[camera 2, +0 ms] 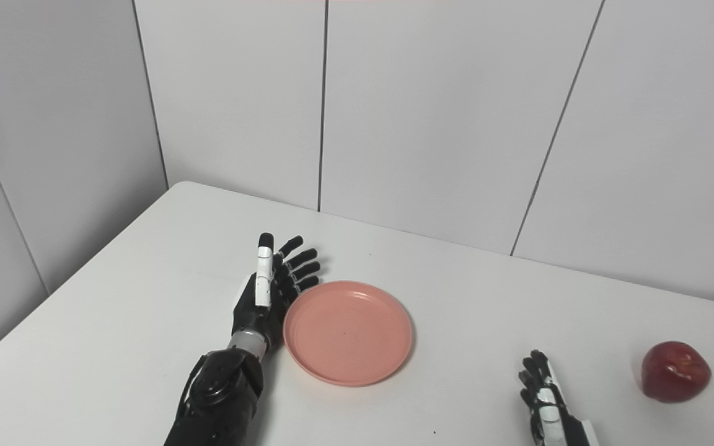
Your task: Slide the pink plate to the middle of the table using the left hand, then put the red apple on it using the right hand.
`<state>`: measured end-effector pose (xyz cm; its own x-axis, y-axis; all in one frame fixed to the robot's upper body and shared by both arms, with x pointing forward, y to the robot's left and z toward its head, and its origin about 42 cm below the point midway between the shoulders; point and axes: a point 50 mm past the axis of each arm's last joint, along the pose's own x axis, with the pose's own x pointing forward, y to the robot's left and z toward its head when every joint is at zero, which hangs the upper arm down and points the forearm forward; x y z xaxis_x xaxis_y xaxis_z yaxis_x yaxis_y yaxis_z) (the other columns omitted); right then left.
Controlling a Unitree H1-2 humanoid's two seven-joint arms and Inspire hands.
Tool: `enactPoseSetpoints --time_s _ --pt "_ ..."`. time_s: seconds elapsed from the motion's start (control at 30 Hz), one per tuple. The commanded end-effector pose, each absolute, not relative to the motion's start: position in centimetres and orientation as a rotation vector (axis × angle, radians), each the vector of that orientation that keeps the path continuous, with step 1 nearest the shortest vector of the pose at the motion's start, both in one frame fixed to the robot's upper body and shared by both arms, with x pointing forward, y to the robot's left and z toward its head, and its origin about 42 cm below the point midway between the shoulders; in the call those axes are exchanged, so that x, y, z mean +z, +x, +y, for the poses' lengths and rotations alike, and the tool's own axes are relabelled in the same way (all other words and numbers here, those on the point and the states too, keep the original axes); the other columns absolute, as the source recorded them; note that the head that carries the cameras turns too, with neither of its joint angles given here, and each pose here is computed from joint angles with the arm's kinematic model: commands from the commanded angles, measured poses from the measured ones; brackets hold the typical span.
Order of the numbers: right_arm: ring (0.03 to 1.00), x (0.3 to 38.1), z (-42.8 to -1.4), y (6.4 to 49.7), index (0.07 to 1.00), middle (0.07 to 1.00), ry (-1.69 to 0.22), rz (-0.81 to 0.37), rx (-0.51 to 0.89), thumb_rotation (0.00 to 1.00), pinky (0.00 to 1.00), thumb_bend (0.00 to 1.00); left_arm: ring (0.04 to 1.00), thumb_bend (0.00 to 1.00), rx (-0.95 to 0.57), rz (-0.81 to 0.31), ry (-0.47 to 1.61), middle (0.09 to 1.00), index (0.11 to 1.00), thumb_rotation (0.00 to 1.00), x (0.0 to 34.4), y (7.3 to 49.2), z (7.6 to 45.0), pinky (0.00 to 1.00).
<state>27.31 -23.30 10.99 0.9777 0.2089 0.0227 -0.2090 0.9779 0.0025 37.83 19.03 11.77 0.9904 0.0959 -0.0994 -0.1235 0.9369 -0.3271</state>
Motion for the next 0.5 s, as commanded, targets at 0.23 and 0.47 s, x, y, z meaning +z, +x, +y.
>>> enactPoseSetpoints --time_s 0.23,0.47 --pt "0.953 10.5 -21.9 26.9 0.959 0.949 0.021 -0.008 0.214 1.0 0.99 0.85 0.785 0.77 0.085 0.103 -0.375 0.791 0.834 1.0 11.7 37.5 17.4 0.76" --pt "0.955 10.6 -21.5 26.9 0.957 0.951 0.023 -0.009 0.215 1.0 0.99 0.87 0.784 0.79 0.066 0.11 -0.371 0.794 0.834 1.0 11.9 37.4 16.7 0.79"
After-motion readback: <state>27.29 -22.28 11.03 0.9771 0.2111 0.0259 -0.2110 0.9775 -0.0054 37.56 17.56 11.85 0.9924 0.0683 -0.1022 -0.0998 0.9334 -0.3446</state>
